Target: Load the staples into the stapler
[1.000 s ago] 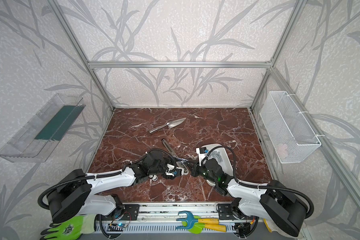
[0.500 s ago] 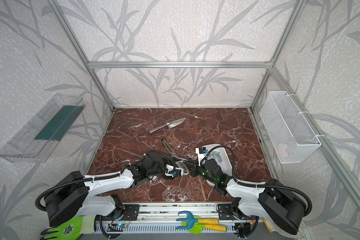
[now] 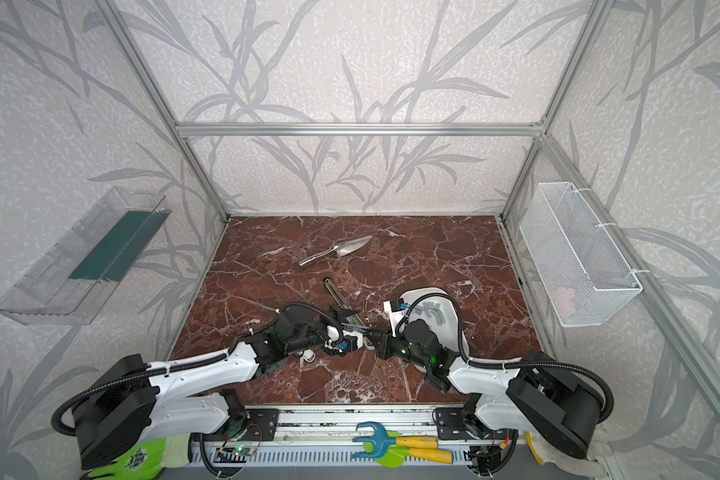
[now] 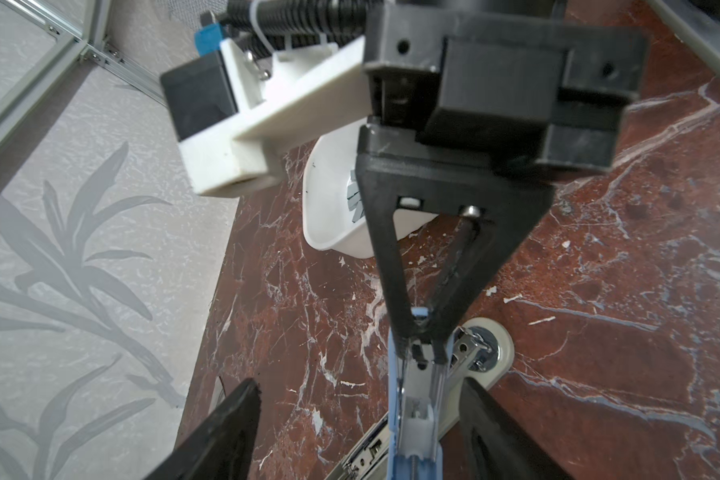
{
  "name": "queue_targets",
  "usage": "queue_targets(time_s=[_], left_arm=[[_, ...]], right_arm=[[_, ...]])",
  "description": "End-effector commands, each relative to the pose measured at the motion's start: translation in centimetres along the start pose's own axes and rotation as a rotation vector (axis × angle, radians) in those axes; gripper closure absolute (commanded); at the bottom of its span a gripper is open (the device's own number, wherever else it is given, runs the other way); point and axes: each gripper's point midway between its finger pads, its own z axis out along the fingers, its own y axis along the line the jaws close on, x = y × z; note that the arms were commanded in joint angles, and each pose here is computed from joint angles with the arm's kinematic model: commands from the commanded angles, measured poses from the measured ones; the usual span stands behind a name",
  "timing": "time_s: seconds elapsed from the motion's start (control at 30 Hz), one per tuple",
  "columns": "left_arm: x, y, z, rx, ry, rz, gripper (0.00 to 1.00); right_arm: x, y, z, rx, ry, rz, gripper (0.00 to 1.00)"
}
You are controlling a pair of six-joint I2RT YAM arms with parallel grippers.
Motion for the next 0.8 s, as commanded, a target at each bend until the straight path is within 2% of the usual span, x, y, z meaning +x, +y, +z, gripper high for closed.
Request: queue_targets(time_s=[0.0,0.07,0.17,0.33,0.4,0.47,0.63,0.77], left_arm=[[0.1,-1.1,0.6,0.061,-0.006,0.014,0.23],[0.3,-1.2,0.9,0.070,0.001,0.011,0.24],[0.4,-1.1,1.2,0.072,0.004,0.011,0.32],[0.6,-1.4,2.0,0.108,0.018,0.015,0.57],[0.9,-1.4,2.3,0.114,0.029,0.022,0.72],[1.1,-1.4,2.5,0.115,0.037,0.030,0.82],[1.4,-1.5,2.6,0.123,0.048,0.048,0.91],[2.6,-2.9,1.7,0.227,0.105,0.052,0.97]], right_arm=[[-1.6,2.2,0.0,-0.067,-0.048,-0.036,1.00],[-1.6,2.3,-0.1,-0.068,-0.050,-0.038,1.00],[-1.5,2.7,-0.1,-0.078,-0.049,-0.040,1.00],[-1.4,3.0,0.0,-0.091,-0.042,-0.031,1.00],[-1.3,3.1,0.1,-0.100,-0.037,-0.028,1.00],[-1.2,3.0,0.3,-0.099,-0.034,-0.023,1.00],[-1.2,2.6,0.6,-0.072,-0.029,-0.025,0.99],[-1.4,1.3,0.1,-0.002,-0.047,-0.042,0.84]])
